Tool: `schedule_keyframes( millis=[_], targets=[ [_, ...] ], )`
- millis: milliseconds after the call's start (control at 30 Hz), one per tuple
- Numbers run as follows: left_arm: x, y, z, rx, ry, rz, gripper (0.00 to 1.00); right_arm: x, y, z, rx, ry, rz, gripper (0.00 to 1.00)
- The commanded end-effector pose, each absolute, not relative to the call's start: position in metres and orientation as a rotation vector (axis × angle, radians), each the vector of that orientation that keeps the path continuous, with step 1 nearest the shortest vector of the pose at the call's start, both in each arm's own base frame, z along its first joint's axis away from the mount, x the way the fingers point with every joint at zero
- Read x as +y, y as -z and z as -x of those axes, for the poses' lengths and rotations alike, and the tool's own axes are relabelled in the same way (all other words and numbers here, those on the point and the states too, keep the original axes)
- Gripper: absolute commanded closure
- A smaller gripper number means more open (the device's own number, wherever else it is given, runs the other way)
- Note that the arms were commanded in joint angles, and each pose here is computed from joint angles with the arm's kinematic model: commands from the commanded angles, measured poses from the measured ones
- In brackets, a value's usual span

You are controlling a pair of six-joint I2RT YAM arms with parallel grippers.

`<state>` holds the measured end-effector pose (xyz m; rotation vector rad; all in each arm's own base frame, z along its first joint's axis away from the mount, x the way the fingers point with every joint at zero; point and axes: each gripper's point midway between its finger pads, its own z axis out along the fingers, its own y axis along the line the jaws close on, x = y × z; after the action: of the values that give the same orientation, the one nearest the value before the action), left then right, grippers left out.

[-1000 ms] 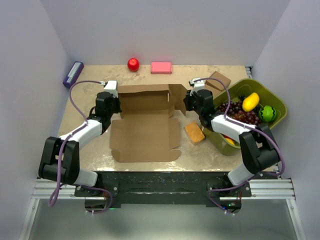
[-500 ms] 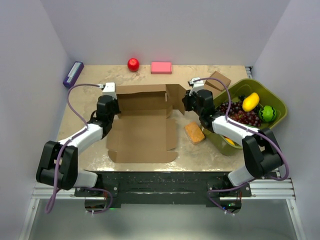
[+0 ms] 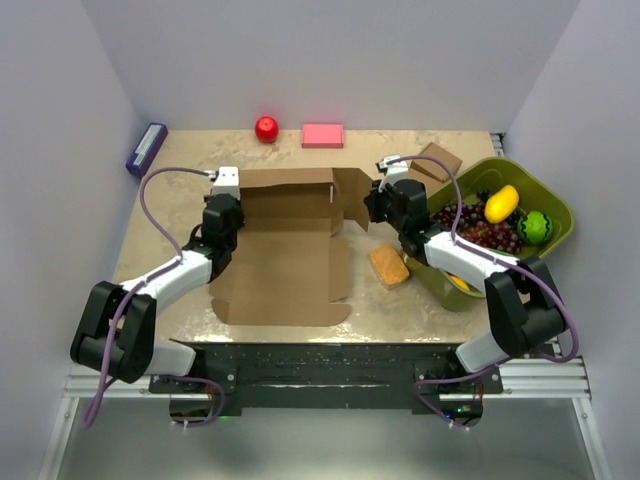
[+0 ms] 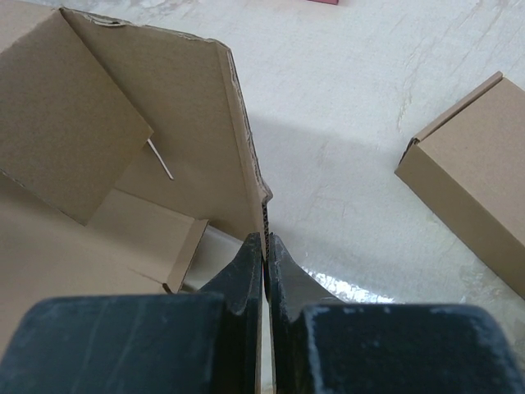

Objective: Fold the paper box

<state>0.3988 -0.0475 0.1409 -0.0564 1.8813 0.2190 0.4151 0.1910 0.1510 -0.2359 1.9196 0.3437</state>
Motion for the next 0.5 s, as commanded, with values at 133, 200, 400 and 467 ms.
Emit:
schedule_keyframes(
  millis=[133, 200, 400, 467],
  targets=[
    [0.018, -0.169, -0.38, 1.78, -0.597, 0.203, 1.0, 0.149, -0.162, -0.426, 1.891, -0.166, 0.116, 1.0],
    [0.016, -0.166, -0.381, 1.787, -0.592, 0.194, 1.0, 0.149, -0.162, -0.427, 1.891, -0.165, 0.115, 1.0],
    [-0.008, -0.157, -0.389, 1.823, -0.443, 0.127, 1.0, 0.153, -0.161, -0.429, 1.896, -0.183, 0.114, 1.0],
    [-0.024, -0.153, -0.393, 1.837, -0.324, 0.135, 1.0, 0.152, -0.158, -0.431, 1.903, -0.173, 0.108, 1.0]
  ],
)
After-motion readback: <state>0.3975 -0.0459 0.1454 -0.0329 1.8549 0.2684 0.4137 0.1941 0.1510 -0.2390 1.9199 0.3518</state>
